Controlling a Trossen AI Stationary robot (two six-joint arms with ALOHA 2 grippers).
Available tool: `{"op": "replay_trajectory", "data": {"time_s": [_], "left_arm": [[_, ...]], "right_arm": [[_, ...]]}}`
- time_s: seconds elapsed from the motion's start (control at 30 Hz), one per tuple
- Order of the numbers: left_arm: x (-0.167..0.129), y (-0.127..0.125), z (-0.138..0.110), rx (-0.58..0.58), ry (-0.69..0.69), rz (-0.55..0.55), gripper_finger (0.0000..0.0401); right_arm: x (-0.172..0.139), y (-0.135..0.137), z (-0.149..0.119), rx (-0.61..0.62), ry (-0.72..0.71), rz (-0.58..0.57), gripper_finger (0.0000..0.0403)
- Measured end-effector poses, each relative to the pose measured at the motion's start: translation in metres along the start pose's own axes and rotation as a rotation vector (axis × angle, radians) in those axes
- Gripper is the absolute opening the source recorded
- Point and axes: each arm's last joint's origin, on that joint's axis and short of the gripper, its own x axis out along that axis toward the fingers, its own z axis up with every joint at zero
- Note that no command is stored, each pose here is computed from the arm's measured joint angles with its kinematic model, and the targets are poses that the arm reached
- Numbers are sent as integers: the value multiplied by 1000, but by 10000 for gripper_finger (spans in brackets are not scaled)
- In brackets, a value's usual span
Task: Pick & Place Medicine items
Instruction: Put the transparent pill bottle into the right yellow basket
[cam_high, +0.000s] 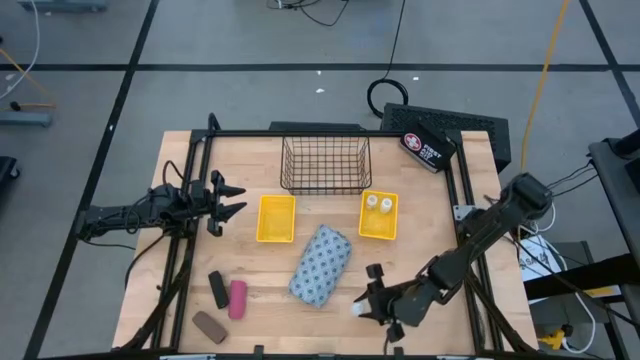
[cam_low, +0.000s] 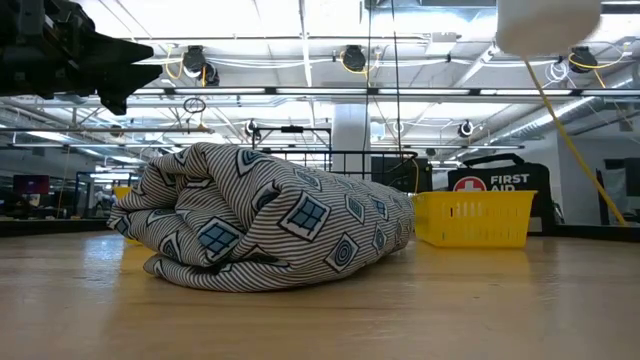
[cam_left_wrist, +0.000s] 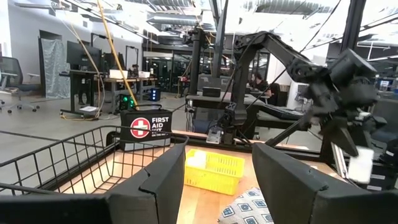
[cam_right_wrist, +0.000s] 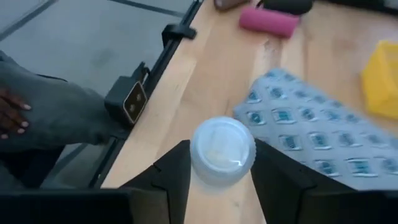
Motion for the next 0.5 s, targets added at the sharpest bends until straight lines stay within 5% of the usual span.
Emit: {"op": "replay_trajectory", "data": {"time_s": [0.5], "left_arm": [[0, 0, 0, 0, 0, 1, 198]], "right_arm": [[-52, -55, 18, -13, 21, -227, 141]]}}
